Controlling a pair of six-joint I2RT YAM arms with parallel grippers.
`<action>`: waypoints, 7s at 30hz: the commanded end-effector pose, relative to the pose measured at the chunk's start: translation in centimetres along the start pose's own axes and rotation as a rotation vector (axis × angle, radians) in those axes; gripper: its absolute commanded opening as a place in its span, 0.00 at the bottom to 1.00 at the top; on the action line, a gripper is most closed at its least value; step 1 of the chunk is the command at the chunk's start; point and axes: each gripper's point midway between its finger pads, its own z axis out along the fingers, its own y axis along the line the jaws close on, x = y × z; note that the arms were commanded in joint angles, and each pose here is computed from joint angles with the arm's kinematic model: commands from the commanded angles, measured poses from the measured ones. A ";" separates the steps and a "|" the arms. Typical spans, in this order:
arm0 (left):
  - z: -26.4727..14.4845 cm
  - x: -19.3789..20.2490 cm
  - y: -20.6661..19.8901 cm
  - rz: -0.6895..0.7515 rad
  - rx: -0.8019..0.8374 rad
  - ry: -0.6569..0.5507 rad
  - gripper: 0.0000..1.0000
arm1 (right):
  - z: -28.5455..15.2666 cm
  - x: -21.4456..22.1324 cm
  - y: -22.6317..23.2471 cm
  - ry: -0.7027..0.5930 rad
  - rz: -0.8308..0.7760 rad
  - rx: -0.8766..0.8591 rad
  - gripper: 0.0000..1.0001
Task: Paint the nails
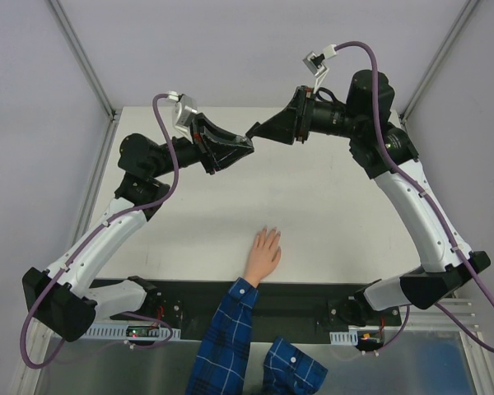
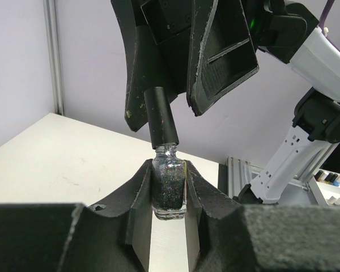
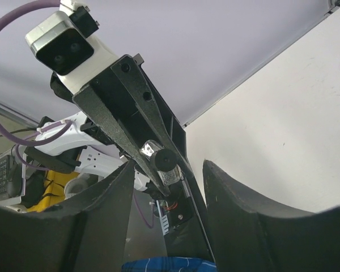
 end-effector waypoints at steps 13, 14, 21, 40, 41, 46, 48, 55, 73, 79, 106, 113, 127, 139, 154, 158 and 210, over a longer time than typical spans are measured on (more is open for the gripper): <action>0.2 -1.9 -1.7 0.066 0.057 -0.046 0.00 | 0.0 -1.6 2.4 -0.038 -0.035 -0.097 0.47; 0.2 -1.8 -1.6 0.063 0.057 -0.045 0.00 | 0.0 -1.7 2.4 -0.041 -0.037 -0.097 0.46; 0.1 -1.8 -1.8 0.060 0.060 -0.049 0.00 | 0.3 -1.6 2.2 -0.038 -0.033 -0.095 0.33; -0.1 -1.6 -1.3 0.062 0.032 -0.055 0.00 | -1.2 -1.7 2.6 -0.123 -0.129 0.031 0.00; -0.1 -1.6 -1.3 0.060 0.031 -0.056 0.00 | -1.5 -2.0 2.8 -0.141 -0.140 0.032 0.00; 0.0 -1.5 -1.3 0.058 0.030 -0.054 0.00 | -1.5 -1.9 2.7 -0.143 -0.136 0.036 0.00; -0.1 -1.6 -1.4 0.059 0.033 -0.053 0.00 | -1.5 -1.9 2.7 -0.147 -0.139 0.037 0.01; -0.2 -1.5 -1.3 0.056 0.029 -0.052 0.00 | -1.8 -2.1 3.0 -0.166 -0.148 0.026 0.01; -0.5 -1.4 -1.7 0.061 0.025 -0.053 0.00 | -2.1 -2.3 4.0 -0.212 -0.150 -0.021 0.00; -0.6 -1.3 -1.7 0.059 0.022 -0.050 0.00 | -2.3 -2.6 4.3 -0.231 -0.157 -0.032 0.01; -0.7 -1.3 -1.7 0.061 0.020 -0.051 0.00 | -2.9 -2.9 4.2 -0.257 -0.137 -0.024 0.01; -1.0 -1.3 -1.6 0.072 -0.001 -0.055 0.00 | -3.7 -3.3 3.6 -0.289 -0.140 0.014 0.00; -2.7 -5.4 -2.4 0.153 -0.062 -0.164 0.00 | -6.7 5.7 -6.7 -0.072 -0.155 0.352 0.00; -2.1 -10.1 -5.0 0.145 0.089 -0.301 0.00 | -5.4 18.5 -17.9 0.182 -0.065 0.491 0.01; -1.4 -9.4 -2.4 0.095 0.090 -0.275 0.00 | -4.8 26.3 -22.1 0.366 0.006 0.564 0.01; -0.9 -9.3 -1.3 0.078 0.083 -0.267 0.00 | -5.2 27.6 -23.6 0.388 0.028 0.618 0.00; 0.0 -9.4 4.0 0.009 0.055 -0.235 0.00 | -3.3 29.0 -28.1 0.474 0.056 0.680 0.01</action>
